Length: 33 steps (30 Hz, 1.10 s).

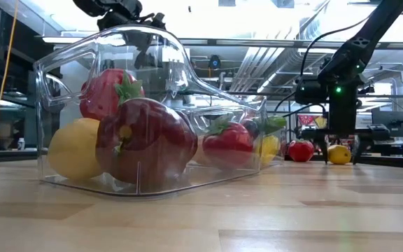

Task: Sort produce into baskets
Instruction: Put the yellow lime into the bottom transparent bin

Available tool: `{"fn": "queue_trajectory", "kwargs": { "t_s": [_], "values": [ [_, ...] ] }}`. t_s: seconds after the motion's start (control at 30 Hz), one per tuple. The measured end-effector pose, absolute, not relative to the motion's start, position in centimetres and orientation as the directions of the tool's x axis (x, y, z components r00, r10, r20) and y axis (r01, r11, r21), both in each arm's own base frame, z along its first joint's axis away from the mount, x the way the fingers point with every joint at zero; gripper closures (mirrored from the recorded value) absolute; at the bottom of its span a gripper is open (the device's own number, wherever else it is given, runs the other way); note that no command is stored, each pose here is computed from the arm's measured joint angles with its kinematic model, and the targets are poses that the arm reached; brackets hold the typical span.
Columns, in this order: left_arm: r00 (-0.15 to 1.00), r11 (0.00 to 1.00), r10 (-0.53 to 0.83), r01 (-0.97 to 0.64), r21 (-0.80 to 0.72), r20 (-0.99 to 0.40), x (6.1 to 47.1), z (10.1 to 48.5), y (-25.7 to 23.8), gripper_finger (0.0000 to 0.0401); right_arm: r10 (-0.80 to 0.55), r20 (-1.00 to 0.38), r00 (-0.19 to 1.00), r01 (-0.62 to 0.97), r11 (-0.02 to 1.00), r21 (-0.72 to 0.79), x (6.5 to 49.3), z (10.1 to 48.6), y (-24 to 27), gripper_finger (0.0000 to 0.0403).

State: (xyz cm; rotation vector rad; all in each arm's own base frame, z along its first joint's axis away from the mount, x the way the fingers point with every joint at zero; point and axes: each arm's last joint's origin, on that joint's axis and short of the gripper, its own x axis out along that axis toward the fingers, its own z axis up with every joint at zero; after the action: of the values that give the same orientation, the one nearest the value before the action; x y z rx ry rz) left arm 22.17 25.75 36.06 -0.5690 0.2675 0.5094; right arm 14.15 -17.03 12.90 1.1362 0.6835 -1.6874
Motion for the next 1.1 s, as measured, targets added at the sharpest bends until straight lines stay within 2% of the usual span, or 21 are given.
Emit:
{"fn": "queue_trajectory", "kwargs": {
  "t_s": [0.17,0.27,0.47,0.57,0.67,0.77,0.9,0.97,1.1],
  "values": [
    [0.847,0.732,0.374,-0.519,-0.441,-0.377,22.5,36.0,25.5,0.0039,-0.408,-0.912,-0.044,0.98,-0.194,0.04,14.6,13.0,-17.3,0.0191],
    [0.848,0.748,0.36,-0.511,-0.423,-0.389,22.7,35.9,25.2,0.0039,-0.416,-0.909,-0.01,0.996,-0.086,0.028,15.2,13.2,-16.9,0.0215],
    [0.842,0.789,0.32,-0.491,-0.369,-0.435,23.3,35.0,24.4,0.0039,-0.576,-0.803,0.155,0.987,0.129,0.098,17.2,16.5,-15.0,0.0207],
    [0.81,0.783,0.339,-0.525,-0.334,-0.478,23.5,33.9,24.1,0.0039,-0.635,-0.707,0.312,0.95,0.208,0.233,18.2,18.9,-13.7,0.0201],
    [0.762,0.751,0.383,-0.586,-0.304,-0.521,23.7,32.5,23.8,0.0039,-0.638,-0.587,0.498,0.866,0.329,0.377,19.4,21.2,-11.9,0.02],
    [0.734,0.714,0.4,-0.625,-0.314,-0.549,23.7,31.3,23.7,0.0039,-0.57,-0.459,0.682,0.727,0.459,0.51,20.8,23.1,-10.1,0.02],
    [0.738,0.686,0.397,-0.633,-0.358,-0.546,23.9,29.9,23.5,0.0039,-0.388,-0.261,0.884,0.458,0.603,0.653,22.9,25.0,-7.5,0.0199],
    [0.752,0.682,0.4,-0.626,-0.378,-0.524,24.1,29.7,23.4,0.0039,-0.302,-0.185,0.935,0.343,0.645,0.683,23.9,25.5,-6.1,0.0199],
    [0.828,0.726,0.356,-0.537,-0.428,-0.434,25.2,29.7,22.7,0.0039,-0.207,-0.1,0.973,0.218,0.697,0.683,25.2,25.7,-3.8,0.0199]
  ]
}}
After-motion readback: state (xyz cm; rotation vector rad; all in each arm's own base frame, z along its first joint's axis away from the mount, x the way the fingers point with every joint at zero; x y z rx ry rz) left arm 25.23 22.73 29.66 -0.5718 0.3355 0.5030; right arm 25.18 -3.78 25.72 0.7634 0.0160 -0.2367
